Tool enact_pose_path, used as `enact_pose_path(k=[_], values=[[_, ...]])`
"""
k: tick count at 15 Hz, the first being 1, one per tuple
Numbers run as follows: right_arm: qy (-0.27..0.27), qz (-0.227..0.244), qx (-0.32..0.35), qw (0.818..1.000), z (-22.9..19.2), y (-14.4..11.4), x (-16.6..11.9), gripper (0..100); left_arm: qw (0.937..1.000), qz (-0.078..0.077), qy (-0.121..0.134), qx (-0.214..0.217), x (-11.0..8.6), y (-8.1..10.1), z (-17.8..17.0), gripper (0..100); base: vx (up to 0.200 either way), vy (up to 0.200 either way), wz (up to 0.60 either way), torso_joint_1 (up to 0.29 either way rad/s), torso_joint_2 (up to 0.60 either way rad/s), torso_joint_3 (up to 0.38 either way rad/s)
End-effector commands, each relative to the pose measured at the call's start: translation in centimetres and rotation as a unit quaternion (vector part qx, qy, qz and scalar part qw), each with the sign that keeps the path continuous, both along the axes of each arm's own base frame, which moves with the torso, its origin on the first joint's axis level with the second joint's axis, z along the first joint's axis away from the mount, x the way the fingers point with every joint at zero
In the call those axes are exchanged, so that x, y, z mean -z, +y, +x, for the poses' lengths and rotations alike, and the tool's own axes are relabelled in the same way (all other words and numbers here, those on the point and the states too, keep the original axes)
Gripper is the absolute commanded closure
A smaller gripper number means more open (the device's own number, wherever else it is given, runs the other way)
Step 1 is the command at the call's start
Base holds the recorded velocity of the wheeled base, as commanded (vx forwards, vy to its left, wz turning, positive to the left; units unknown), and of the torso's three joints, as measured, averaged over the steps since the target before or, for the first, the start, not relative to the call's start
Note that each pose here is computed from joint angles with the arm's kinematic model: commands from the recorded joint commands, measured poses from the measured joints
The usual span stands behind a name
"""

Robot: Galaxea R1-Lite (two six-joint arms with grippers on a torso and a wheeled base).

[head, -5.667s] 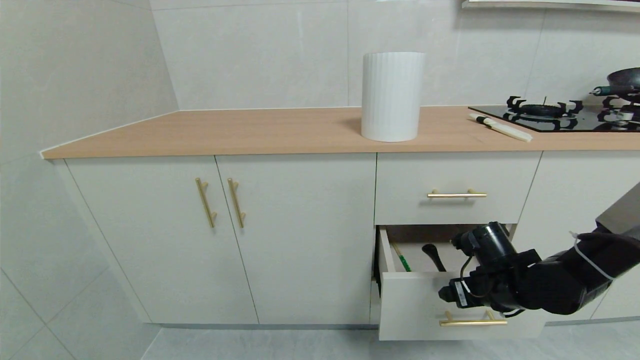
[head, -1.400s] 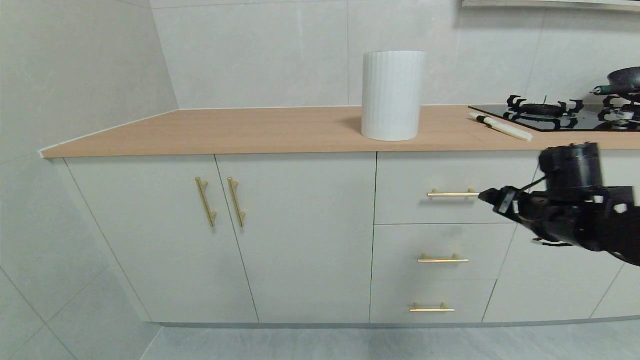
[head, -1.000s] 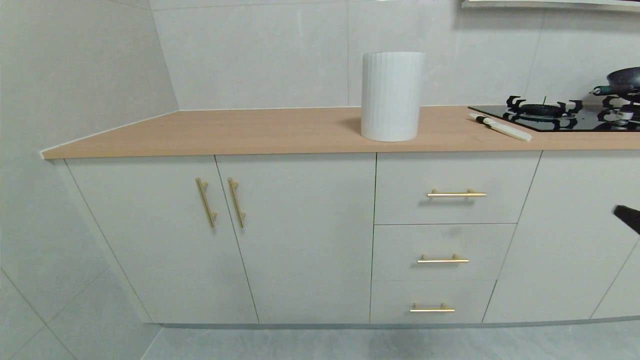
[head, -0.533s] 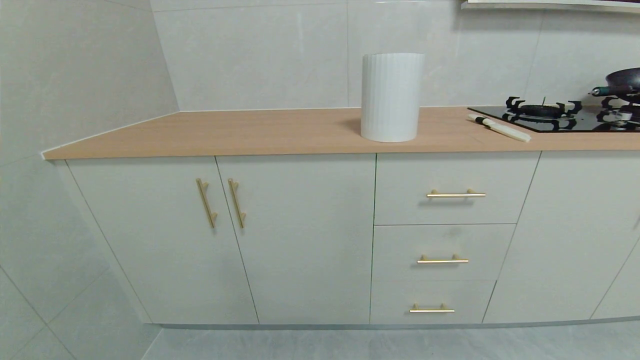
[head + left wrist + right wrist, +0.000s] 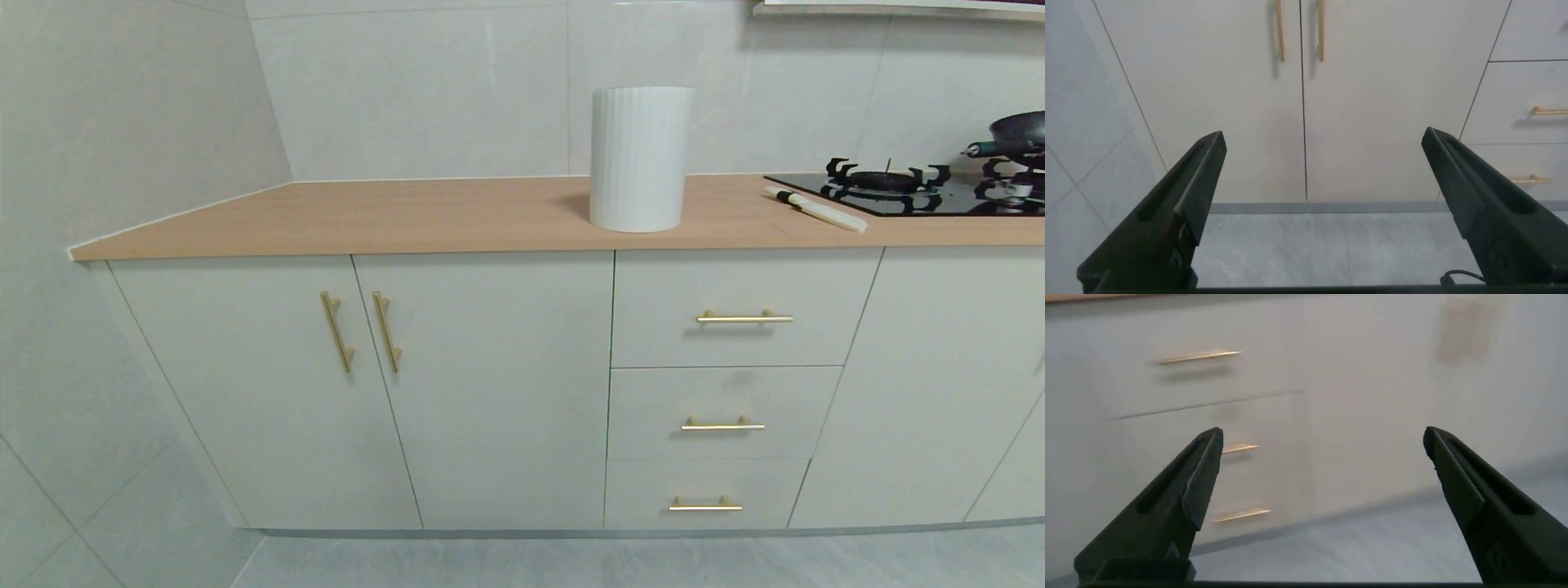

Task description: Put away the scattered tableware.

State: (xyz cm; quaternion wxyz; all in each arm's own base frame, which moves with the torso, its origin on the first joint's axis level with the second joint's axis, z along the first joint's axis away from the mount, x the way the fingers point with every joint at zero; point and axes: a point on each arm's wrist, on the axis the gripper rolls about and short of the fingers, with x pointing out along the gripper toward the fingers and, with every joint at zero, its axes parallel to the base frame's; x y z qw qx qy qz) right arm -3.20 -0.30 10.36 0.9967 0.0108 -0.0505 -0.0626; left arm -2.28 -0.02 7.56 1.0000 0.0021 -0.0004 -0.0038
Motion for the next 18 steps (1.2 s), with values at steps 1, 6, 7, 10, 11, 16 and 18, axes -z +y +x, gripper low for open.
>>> enact_pose_path(k=[1,6,7,10,11,16,18], values=[[0.041,-0.008,-0.073,0.996,0.91,0.33,2.62,0,1.0,0.0,0.0,0.0,0.0,0.0,0.0,0,0.0,0.0,0.0,0.0,0.0,0.0],[0.053,-0.027,-0.079,0.995,0.91,0.36,2.86,0,1.0,0.0,0.0,0.0,0.0,0.0,0.0,0,0.0,0.0,0.0,0.0,0.0,0.0],[0.053,-0.024,-0.078,0.995,0.91,0.36,2.86,0,1.0,0.0,0.0,0.0,0.0,0.0,0.0,0,0.0,0.0,0.0,0.0,0.0,0.0],[0.053,-0.021,-0.079,0.995,0.91,0.36,2.86,0,1.0,0.0,0.0,0.0,0.0,0.0,0.0,0,0.0,0.0,0.0,0.0,0.0,0.0],[0.053,-0.016,-0.079,0.995,0.91,0.36,2.86,0,1.0,0.0,0.0,0.0,0.0,0.0,0.0,0,0.0,0.0,0.0,0.0,0.0,0.0],[0.053,-0.013,-0.079,0.995,0.91,0.36,2.86,0,1.0,0.002,0.0,0.0,0.0,0.0,0.0,0,0.04,0.0,0.0,0.0,0.0,0.0],[0.053,-0.013,-0.079,0.995,0.91,0.36,2.86,0,1.0,0.001,0.0,0.0,0.0,0.0,0.0,0,0.2,0.0,0.0,-0.002,0.0,-0.002]])
